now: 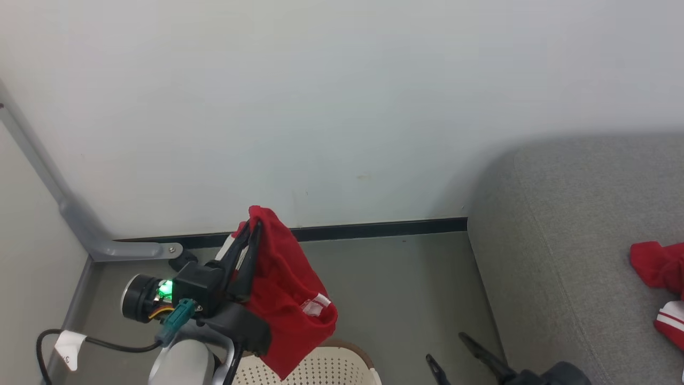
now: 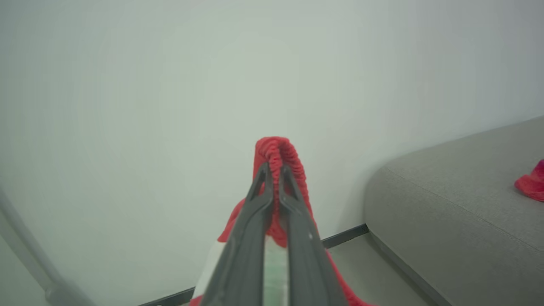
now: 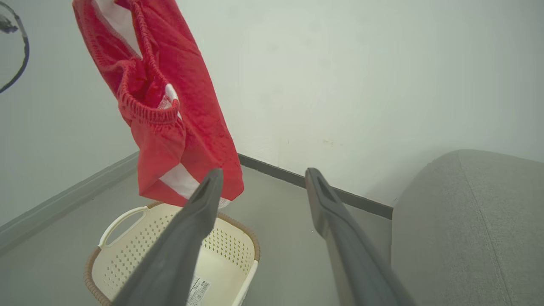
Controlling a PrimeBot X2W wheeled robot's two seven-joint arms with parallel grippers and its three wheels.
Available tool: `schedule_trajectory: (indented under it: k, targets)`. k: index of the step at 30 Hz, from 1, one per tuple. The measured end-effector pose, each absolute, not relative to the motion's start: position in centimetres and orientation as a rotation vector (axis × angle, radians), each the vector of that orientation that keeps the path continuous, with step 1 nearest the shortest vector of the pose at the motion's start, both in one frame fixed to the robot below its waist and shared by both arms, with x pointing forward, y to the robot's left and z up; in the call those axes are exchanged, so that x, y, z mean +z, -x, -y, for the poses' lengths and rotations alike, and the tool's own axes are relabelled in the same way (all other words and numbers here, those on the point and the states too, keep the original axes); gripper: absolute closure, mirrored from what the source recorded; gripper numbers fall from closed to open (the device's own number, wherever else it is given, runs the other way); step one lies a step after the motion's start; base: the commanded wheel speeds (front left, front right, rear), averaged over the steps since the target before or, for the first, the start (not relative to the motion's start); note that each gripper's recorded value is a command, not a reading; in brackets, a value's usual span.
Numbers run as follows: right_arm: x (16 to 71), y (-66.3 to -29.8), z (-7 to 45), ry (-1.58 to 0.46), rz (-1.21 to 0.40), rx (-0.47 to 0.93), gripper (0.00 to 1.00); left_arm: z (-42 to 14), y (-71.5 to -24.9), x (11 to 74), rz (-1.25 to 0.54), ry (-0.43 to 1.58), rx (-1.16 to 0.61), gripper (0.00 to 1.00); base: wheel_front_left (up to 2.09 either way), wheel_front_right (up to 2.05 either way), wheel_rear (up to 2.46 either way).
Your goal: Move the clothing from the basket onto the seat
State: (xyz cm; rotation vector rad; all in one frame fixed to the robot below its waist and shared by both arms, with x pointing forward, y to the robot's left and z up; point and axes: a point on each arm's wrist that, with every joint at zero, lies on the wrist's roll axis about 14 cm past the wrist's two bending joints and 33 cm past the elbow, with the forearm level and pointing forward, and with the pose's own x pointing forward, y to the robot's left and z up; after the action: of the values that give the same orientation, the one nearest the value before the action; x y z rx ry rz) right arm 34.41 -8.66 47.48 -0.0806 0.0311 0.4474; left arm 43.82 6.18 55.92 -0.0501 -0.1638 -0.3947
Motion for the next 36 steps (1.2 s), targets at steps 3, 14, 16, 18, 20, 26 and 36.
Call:
schedule_trajectory:
  k: [3,14,16,18,20,26,36]
  targets:
    - [47.1,-34.1,7.6,0.153,-0.032,0.51,0.0,-5.4,-43.5,57.7,0.22,0.052,-0.423,1.0,0.0,0.0,0.0]
    - [47.3,-34.2,4.4,0.212,-0.011,0.626,0.0,-2.7,-42.2,62.0,0.353,0.098,-0.519,1.0,0.0,0.0,0.0]
    - [47.3,-34.0,3.2,0.205,-0.01,0.657,0.0,-2.4,-41.9,62.5,0.368,0.098,-0.53,1.0,0.0,0.0,0.0]
    - [47.6,-33.9,1.9,0.202,0.004,0.693,0.0,-2.2,-41.7,62.9,0.38,0.104,-0.54,1.0,0.0,0.0,0.0]
    - [47.9,-33.6,0.6,0.205,0.016,0.734,0.0,-1.8,-41.5,63.1,0.388,0.104,-0.553,1.0,0.0,0.0,0.0]
    - [47.2,-33.0,-1.4,0.188,-0.009,0.785,0.0,-0.8,-40.9,64.7,0.425,0.103,-0.593,1.0,0.0,0.0,0.0]
    - [47.8,-34.8,-1.9,0.142,-0.015,0.775,0.0,0.5,-39.2,65.7,0.438,0.14,-0.655,1.0,0.0,0.0,0.0]
